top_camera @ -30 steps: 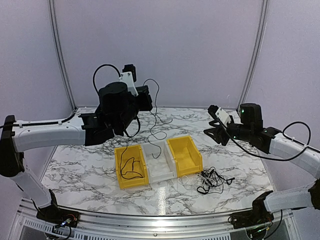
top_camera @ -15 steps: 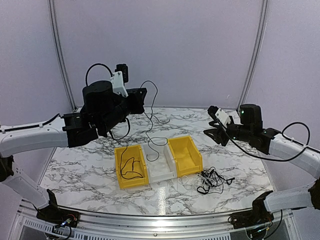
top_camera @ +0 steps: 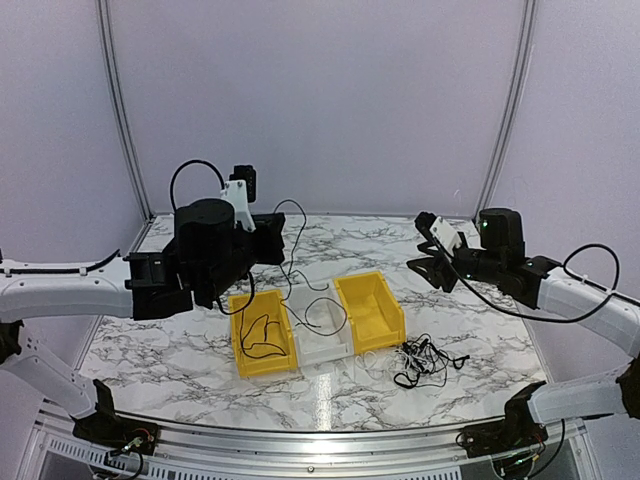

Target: Untangle the cables

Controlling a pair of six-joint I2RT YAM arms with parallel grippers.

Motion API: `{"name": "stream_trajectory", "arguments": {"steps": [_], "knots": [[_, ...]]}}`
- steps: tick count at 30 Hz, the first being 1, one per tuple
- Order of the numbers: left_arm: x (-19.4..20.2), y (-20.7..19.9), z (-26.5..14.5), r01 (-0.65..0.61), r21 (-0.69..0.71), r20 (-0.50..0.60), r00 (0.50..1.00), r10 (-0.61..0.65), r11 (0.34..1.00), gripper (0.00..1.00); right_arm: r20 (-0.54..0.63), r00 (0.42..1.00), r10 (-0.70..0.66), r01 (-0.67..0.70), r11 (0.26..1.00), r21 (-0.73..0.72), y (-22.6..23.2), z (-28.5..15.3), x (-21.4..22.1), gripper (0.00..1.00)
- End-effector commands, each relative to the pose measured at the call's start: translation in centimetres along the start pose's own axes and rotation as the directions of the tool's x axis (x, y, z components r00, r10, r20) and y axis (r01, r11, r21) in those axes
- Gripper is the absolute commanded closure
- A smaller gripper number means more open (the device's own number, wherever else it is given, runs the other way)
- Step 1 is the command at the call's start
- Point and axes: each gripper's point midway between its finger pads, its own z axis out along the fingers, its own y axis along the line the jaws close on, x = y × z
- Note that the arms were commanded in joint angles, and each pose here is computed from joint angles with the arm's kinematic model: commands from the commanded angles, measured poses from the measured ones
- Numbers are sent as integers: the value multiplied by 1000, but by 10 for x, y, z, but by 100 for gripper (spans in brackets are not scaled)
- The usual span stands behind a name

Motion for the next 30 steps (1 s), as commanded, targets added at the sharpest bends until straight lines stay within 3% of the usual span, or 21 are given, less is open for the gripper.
{"name": "stream_trajectory", "arguments": {"steps": [1, 8, 17, 24, 30], "knots": [[16, 17, 13, -68, -108, -14, 998, 67, 992, 100, 4, 1000, -5, 5, 1000, 6, -3, 2, 0, 53], [47, 21, 47, -212, -176, -72, 977, 202, 961, 100, -1, 1000, -2, 2, 1000, 0, -2, 2, 2, 53], [90, 8, 72, -177, -94, -154, 975, 161, 980, 100, -13, 1000, -8, 7, 1000, -3, -2, 5, 5, 53], [109, 33, 57, -145, -153, -182, 976, 116, 978, 100, -17, 1000, -11, 10, 1000, -13, 0, 5, 7, 53], [115, 61, 35, -196, -215, -210, 966, 151, 957, 100, -26, 1000, -6, 5, 1000, -31, 2, 8, 9, 52]]}}
